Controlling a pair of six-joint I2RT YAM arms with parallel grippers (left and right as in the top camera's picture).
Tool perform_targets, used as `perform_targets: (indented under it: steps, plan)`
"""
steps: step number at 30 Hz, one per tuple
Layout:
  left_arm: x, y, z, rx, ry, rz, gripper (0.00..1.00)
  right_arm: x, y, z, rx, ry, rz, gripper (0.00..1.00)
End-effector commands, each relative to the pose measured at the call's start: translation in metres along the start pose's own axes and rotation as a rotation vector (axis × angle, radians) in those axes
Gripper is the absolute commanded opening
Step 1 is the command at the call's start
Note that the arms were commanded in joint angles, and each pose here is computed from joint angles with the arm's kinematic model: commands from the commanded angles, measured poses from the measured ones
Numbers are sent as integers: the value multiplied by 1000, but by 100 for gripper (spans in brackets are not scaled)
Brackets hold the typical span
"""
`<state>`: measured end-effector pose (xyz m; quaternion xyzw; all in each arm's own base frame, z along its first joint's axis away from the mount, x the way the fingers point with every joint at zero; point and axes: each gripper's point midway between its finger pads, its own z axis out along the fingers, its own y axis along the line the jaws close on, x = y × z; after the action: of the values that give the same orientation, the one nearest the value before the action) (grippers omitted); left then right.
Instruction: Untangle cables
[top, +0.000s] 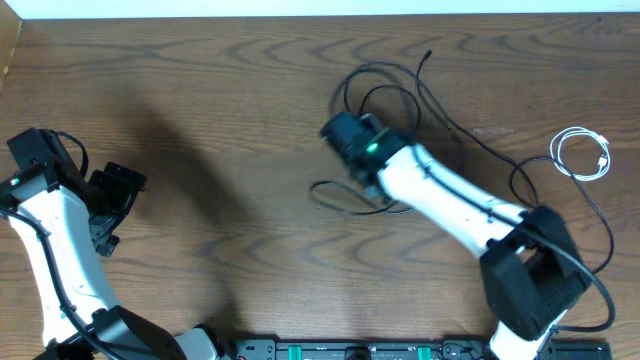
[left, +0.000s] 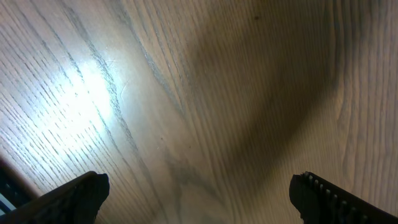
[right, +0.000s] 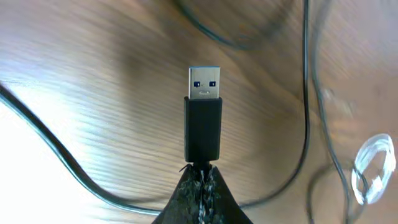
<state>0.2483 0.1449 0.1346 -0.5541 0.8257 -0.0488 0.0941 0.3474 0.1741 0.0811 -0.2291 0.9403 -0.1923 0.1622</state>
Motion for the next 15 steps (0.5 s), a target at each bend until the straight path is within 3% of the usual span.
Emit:
perform_targets:
  steps: [1,12,13,14,15]
  plan:
    - [-2,1,-4,1,-12,0,98,12,-25,15,-6,75,86,1]
    - [-2,1,-4,0,-11,0,98,61,-121,55,37,273,446,2]
    - [-2,1,-4,1,-12,0,98,67,-130,58,43,289,475,11]
    - [-2,1,-4,1,-12,0,98,71,-136,61,46,299,495,30]
    - [-2,1,-4,1,-12,0,98,75,-143,63,50,308,515,76]
